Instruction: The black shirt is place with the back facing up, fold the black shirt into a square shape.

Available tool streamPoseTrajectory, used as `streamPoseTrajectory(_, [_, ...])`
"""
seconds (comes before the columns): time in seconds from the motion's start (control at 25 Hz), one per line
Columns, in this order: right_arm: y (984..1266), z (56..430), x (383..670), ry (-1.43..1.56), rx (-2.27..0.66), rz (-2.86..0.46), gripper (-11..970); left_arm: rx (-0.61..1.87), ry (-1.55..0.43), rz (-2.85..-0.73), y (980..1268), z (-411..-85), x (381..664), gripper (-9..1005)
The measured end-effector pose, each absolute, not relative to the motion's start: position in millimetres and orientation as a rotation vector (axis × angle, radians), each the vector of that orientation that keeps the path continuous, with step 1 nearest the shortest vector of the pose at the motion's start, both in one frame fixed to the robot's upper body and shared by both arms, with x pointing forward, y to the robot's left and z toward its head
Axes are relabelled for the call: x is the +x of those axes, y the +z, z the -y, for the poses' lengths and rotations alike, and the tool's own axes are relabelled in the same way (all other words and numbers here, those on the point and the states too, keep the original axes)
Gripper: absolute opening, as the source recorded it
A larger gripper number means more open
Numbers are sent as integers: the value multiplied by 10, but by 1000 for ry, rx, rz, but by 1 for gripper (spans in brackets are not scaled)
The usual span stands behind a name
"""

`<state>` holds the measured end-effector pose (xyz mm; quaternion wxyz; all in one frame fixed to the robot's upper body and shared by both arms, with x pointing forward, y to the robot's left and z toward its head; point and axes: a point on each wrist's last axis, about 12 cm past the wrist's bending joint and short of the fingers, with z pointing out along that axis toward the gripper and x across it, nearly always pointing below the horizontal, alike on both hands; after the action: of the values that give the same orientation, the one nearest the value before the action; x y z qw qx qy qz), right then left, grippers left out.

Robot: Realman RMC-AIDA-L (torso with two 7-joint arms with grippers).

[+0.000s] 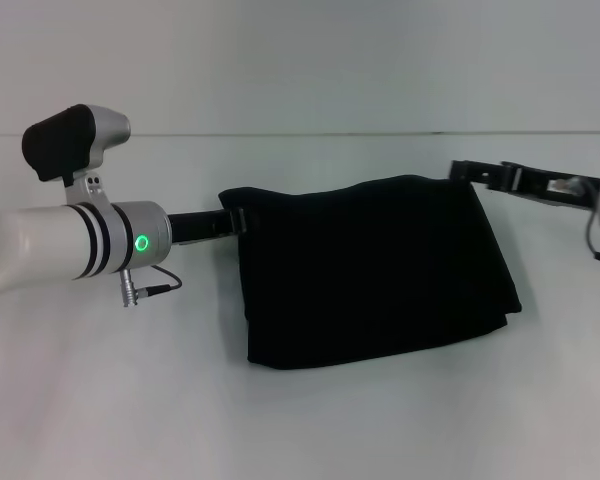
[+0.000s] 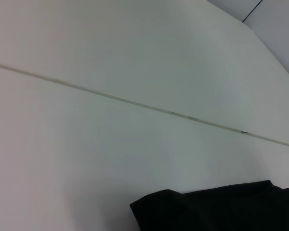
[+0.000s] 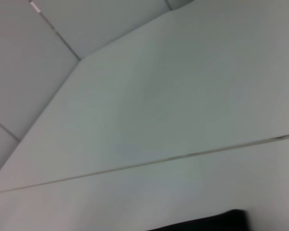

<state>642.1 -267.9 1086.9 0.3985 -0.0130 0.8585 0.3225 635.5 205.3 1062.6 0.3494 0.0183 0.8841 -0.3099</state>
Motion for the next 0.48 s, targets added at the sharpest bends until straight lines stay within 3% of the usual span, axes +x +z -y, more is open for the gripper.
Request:
streamPoseTrajectory(0.2, [10920,2936,6371,854,13,-2194,808,44,-803,-2292,10617,-2069,6347,42])
streamPoseTrajectory(0.48, [10922,2876,6294,963,6,-2235,808,58,-805,-2292,10617,-2067,6342,43])
